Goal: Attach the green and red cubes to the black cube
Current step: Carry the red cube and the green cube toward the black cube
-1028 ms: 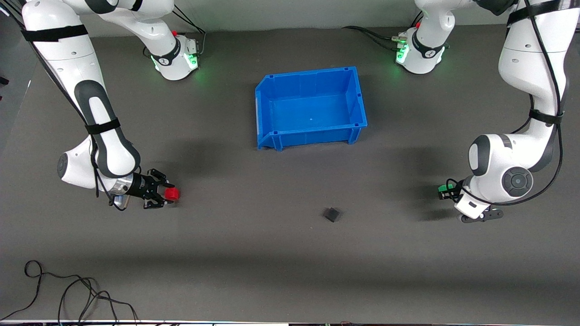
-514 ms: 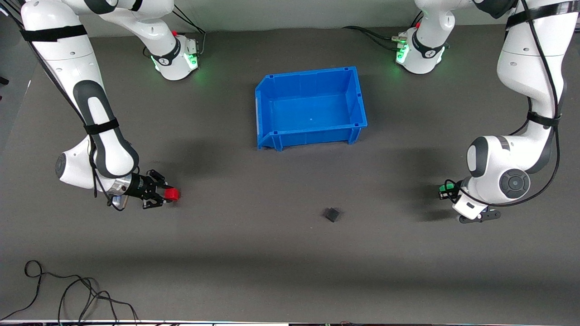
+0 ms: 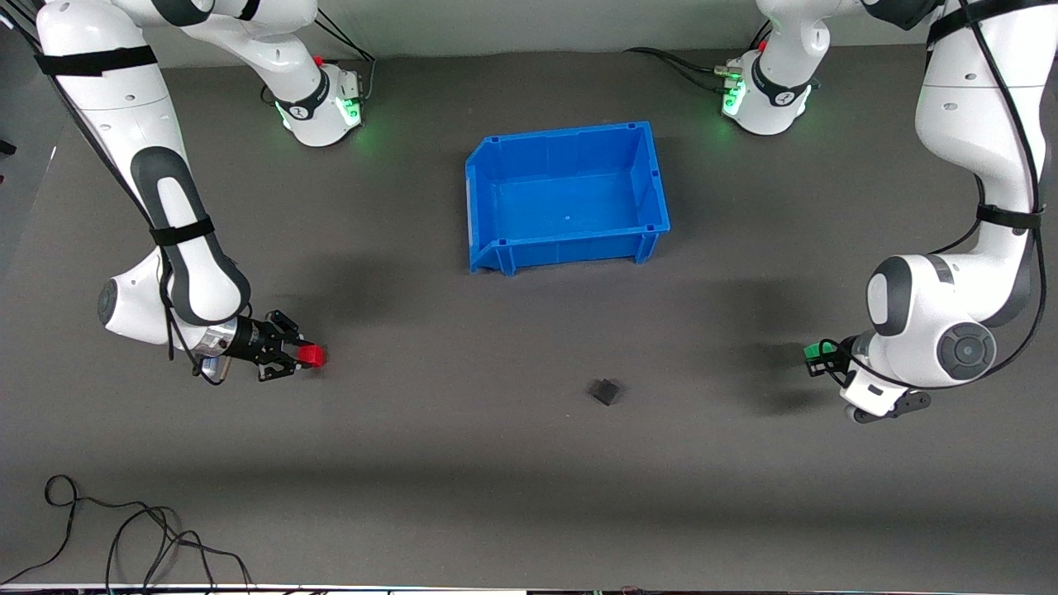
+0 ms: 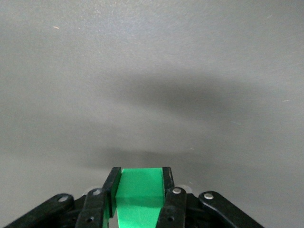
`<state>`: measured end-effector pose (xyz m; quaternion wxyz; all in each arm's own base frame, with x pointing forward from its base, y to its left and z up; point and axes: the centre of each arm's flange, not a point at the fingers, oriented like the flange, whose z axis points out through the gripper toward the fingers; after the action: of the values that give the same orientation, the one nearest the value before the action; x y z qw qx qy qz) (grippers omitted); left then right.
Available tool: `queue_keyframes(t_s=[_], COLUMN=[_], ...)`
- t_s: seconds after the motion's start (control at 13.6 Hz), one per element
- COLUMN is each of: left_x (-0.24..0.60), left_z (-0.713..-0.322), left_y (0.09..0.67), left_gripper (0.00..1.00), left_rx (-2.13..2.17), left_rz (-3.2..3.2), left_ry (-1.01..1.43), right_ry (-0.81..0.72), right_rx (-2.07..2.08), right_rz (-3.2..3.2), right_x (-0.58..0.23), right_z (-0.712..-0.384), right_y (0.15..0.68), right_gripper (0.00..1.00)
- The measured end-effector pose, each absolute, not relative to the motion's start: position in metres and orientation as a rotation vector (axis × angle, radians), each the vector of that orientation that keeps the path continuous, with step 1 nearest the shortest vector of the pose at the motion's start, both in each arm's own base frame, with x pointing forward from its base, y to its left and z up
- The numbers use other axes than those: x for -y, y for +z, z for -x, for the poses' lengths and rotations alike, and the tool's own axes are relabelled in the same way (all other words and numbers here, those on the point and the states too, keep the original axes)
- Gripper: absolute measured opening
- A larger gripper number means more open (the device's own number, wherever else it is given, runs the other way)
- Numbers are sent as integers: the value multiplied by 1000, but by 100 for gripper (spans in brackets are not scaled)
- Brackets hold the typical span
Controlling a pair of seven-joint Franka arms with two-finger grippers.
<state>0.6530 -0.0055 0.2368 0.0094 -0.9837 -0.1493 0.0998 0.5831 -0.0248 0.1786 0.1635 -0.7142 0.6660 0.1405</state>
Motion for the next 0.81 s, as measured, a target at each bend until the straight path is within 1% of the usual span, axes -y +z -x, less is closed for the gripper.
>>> queue_keyframes(t_s=[0.22,0.44,0.81], left_x=[39,94,187], left_z=[-660,-657,-663], left_y=[252,252,234], left_gripper=[40,40,40], left_rx=[692,896,1324], left_rz=[3036,2969,2791], left_ry=[313,307,297], right_ry=[433,477,496], right_rx=[-1865,-1820,-1835], right_rz=[2042,2035,2016], right_x=[18,2,-78], right_z=[-590,-608,-630], right_y=[187,208,239], right_gripper=[40,40,40])
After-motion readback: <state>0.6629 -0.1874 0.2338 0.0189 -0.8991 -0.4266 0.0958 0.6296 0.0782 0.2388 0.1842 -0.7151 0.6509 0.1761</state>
